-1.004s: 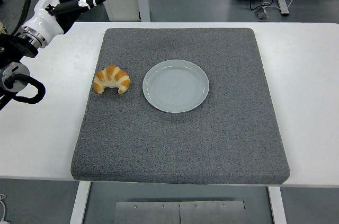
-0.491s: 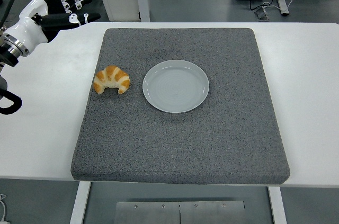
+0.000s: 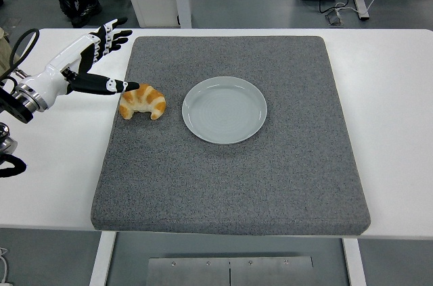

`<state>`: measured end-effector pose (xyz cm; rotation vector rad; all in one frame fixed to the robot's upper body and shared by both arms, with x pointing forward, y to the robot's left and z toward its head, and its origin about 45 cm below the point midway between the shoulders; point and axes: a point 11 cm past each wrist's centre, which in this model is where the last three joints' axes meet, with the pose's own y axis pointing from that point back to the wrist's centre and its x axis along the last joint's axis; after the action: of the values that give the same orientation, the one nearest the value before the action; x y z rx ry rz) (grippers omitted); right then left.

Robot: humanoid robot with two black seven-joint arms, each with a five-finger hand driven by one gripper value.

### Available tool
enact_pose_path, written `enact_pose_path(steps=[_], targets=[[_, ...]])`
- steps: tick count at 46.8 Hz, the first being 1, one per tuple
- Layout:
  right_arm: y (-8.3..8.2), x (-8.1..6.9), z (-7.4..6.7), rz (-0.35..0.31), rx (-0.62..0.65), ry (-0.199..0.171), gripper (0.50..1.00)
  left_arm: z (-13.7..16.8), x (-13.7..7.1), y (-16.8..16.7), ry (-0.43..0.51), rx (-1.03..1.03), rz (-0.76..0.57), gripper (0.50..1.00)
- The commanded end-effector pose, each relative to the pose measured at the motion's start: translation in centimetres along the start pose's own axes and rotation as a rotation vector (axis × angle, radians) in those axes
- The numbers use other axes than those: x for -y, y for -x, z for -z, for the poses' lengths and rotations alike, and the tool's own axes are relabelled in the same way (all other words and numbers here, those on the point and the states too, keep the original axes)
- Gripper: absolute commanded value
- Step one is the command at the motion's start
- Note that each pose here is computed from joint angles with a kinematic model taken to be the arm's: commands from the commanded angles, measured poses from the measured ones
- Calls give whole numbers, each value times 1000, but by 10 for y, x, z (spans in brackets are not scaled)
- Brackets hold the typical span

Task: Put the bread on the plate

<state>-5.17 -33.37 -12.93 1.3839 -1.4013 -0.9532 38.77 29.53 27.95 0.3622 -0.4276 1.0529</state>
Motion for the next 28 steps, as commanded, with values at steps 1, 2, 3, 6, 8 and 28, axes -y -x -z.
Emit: enact_pose_path(steps=[1, 2, 3, 6, 8, 28], targets=[[0, 0, 0, 0, 0, 0, 1000, 11, -2, 5, -59, 38, 12, 978], [0, 0, 0, 0, 0, 0, 1000, 13, -2, 6, -76, 40, 16, 978], [0, 0, 0, 0, 0, 0, 1000, 17, -3, 8, -94, 44, 22, 978], [0, 0, 0, 0, 0, 0, 1000, 22, -4, 12, -125, 75, 39, 978], [0, 0, 0, 0, 0, 0, 1000, 23, -4, 14, -134, 102, 48, 978], [0, 0, 0, 0, 0, 0, 1000, 39, 12, 18, -191, 207, 50, 969]])
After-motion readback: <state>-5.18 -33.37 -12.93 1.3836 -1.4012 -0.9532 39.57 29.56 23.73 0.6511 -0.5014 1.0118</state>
